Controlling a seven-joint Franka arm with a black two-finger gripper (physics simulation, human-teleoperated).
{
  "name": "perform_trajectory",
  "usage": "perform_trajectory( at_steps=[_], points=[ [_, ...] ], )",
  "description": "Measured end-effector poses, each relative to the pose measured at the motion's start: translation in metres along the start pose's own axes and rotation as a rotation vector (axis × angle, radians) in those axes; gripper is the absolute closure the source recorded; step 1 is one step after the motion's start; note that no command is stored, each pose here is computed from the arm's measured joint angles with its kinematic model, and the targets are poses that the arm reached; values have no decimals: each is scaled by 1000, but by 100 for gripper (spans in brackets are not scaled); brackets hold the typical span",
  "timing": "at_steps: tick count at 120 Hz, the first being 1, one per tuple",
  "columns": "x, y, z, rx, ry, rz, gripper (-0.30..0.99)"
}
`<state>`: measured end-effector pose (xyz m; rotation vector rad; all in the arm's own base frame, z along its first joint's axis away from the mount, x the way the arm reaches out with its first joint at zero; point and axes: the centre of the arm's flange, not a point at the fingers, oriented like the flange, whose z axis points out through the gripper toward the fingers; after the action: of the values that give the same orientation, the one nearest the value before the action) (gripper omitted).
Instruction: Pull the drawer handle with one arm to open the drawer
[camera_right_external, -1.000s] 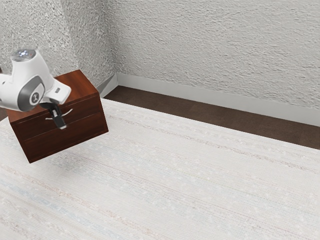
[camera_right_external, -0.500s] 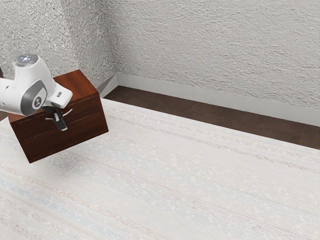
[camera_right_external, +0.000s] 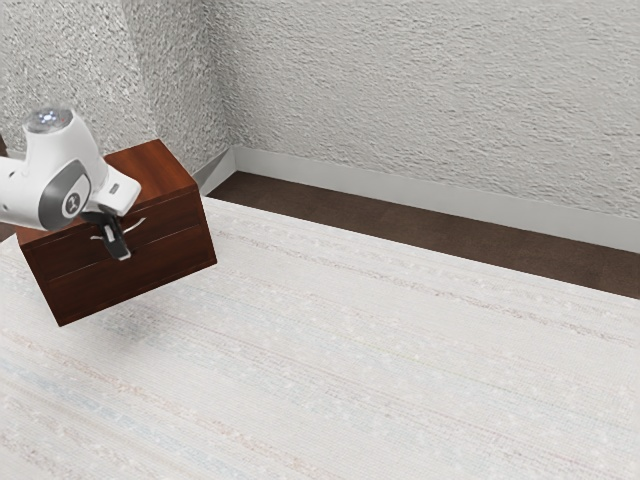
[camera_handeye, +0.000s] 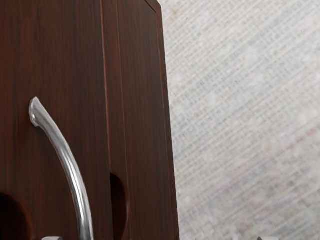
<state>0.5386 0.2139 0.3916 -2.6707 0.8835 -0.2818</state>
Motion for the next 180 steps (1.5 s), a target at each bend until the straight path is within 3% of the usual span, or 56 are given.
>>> perform_trajectory(
  at_steps=[47,107,180],
  points=[
    [-1,1,4,-6,-2,-1,27],
    [1,4,2,-17,-7,-23,75],
    [7,29,-12,-51,-15,-46,79]
  ],
)
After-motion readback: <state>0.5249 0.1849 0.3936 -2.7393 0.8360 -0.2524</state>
